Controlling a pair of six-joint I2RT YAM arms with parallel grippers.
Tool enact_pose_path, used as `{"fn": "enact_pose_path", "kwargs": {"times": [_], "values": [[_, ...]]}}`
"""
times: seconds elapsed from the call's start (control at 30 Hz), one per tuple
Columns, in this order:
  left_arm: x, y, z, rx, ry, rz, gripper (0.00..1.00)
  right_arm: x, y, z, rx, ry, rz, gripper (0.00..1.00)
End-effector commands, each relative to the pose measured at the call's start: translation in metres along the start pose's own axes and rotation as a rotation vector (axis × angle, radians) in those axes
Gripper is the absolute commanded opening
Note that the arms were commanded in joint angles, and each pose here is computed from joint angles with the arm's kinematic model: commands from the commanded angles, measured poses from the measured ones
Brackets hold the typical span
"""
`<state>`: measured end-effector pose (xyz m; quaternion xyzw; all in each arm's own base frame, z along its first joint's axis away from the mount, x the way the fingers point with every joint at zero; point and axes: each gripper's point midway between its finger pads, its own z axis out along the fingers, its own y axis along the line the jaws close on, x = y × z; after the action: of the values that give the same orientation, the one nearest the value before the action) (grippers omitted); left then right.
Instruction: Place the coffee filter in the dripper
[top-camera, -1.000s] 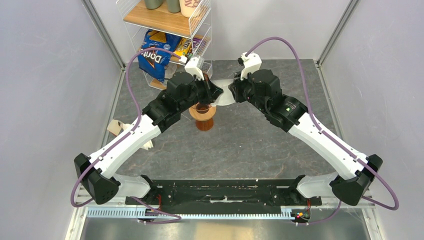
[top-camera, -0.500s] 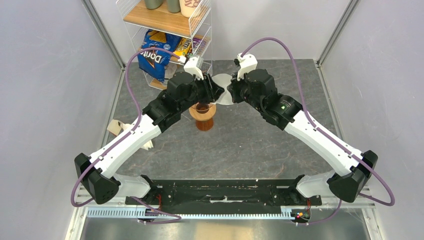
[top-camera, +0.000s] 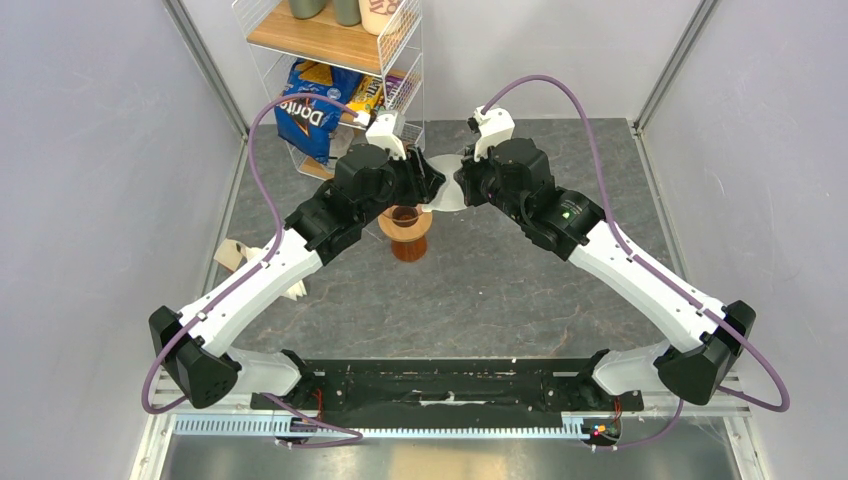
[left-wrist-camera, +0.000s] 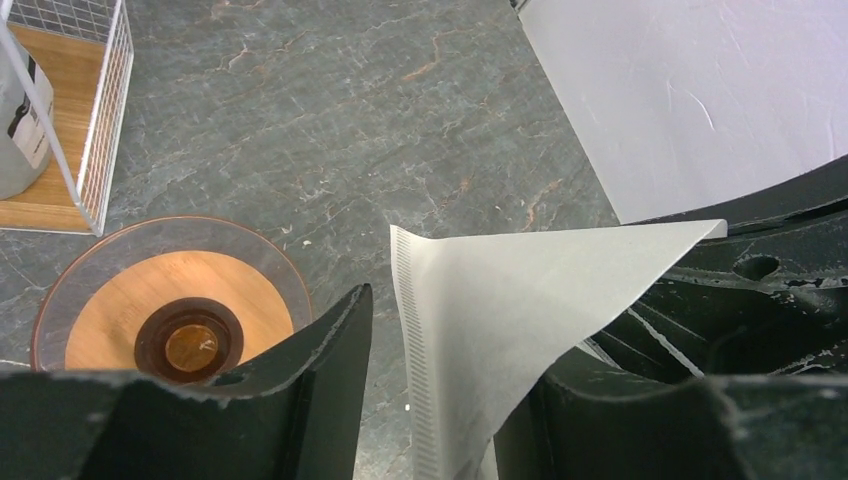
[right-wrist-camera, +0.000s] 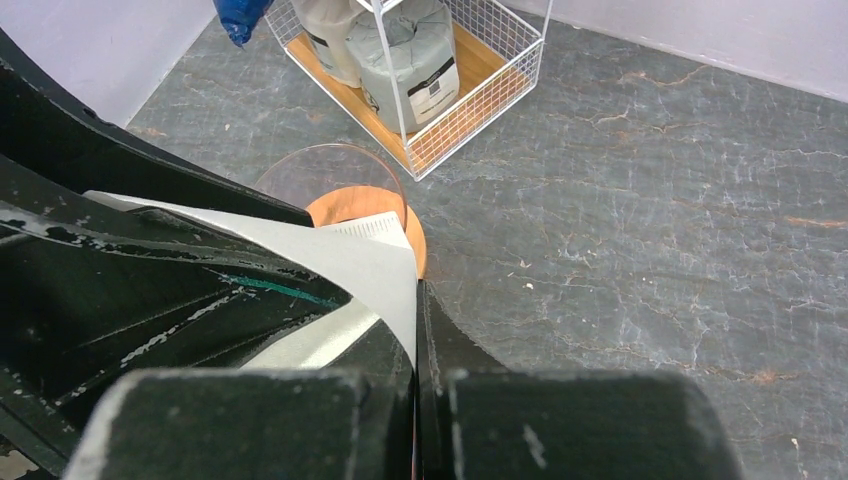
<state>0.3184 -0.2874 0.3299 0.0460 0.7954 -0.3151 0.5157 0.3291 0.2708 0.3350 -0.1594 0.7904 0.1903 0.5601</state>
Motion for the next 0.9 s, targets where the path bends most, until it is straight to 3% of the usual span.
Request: {"fn": "enact_pose_path", "kwargs": {"times": [0.0,0.23,0.37,0.47,0.87], "values": [[-0.022,-0.015,-0.007,0.051,-0.056,0.038,0.48,-0.03,0.004,-0.007,-0.016,-0.077,0.019,0.0],[-0.019,-0.019,-0.004,0.078,-0.044,0.045,0.18,-0.029,0.007,-0.005,-0.025,-0.068,0.024,0.0],[-0.018,-0.02,-0.002,0.084,-0.04,0.049,0.07,-0.03,0.01,-0.003,-0.032,-0.065,0.03,0.0],[-0.019,-0.023,-0.001,0.092,-0.041,0.044,0.02,-0.029,0.013,-0.002,-0.041,-0.06,0.028,0.0],[-0.012,-0.036,-0.002,0.149,-0.022,0.044,0.02,-0.028,0.022,-0.003,-0.078,-0.06,0.034,0.0]]}}
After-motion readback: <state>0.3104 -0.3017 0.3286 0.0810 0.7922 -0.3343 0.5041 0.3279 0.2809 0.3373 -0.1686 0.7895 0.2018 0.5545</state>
